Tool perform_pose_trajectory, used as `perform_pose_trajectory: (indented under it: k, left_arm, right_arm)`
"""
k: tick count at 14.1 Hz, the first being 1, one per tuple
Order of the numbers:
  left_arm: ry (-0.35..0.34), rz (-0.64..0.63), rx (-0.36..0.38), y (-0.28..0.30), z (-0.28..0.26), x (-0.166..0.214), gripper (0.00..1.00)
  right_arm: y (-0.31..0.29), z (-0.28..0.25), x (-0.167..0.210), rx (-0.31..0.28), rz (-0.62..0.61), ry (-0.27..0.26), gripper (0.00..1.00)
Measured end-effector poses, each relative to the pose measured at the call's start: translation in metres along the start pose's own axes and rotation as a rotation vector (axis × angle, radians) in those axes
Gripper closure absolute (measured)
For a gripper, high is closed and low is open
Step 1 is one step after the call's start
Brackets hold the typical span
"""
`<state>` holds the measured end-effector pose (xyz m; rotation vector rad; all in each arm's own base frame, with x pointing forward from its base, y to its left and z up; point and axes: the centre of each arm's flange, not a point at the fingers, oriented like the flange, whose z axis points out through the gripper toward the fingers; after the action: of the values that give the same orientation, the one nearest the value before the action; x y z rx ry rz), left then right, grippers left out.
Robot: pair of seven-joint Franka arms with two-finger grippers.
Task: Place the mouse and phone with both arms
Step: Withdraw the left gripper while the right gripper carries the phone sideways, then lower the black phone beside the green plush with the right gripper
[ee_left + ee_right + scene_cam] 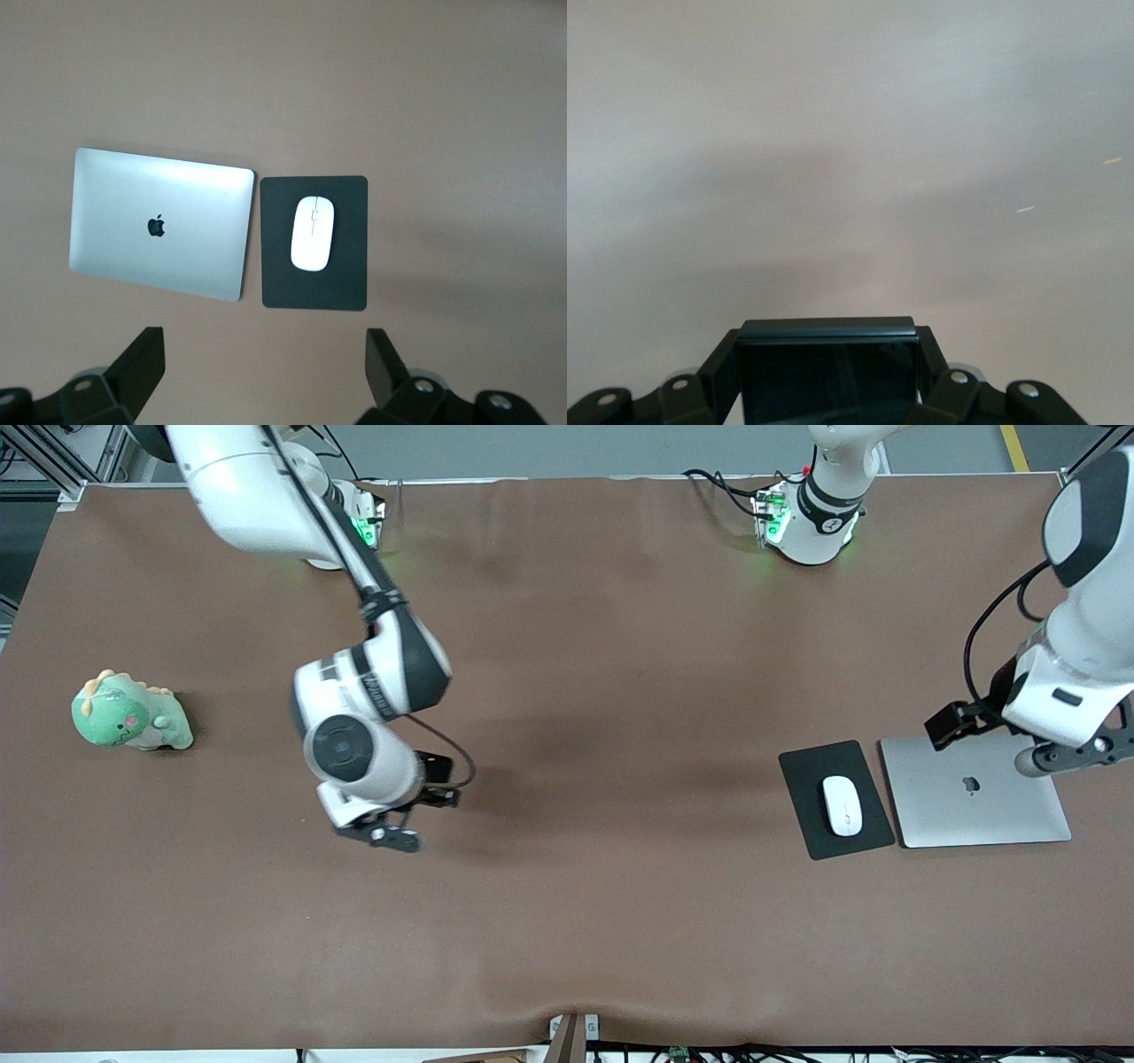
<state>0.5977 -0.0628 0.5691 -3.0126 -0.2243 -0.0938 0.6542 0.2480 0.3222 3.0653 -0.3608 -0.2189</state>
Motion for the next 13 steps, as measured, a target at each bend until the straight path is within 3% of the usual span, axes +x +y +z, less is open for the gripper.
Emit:
perform_pose_trajectory:
  k: [3,9,13]
  left_arm:
    - [-0.012,0.009,-0.027,0.006,-0.030,-0.017,0.00]
    - [-0.053,0.006,-0.070,-0.012,-0.063,-0.043,0.00]
    - [-0.072,0.004,-0.075,-0.017,-0.072,-0.054,0.00]
  right_arm:
    - [0.080,-0.012,0.030,-0.005,0.036,-0.056,0.20]
    - [0.208,-0.010,0.025,0.015,0.003,-0.124,0.20]
    - [0.271,0.034,0.035,0.050,-0.067,-0.074,0.20]
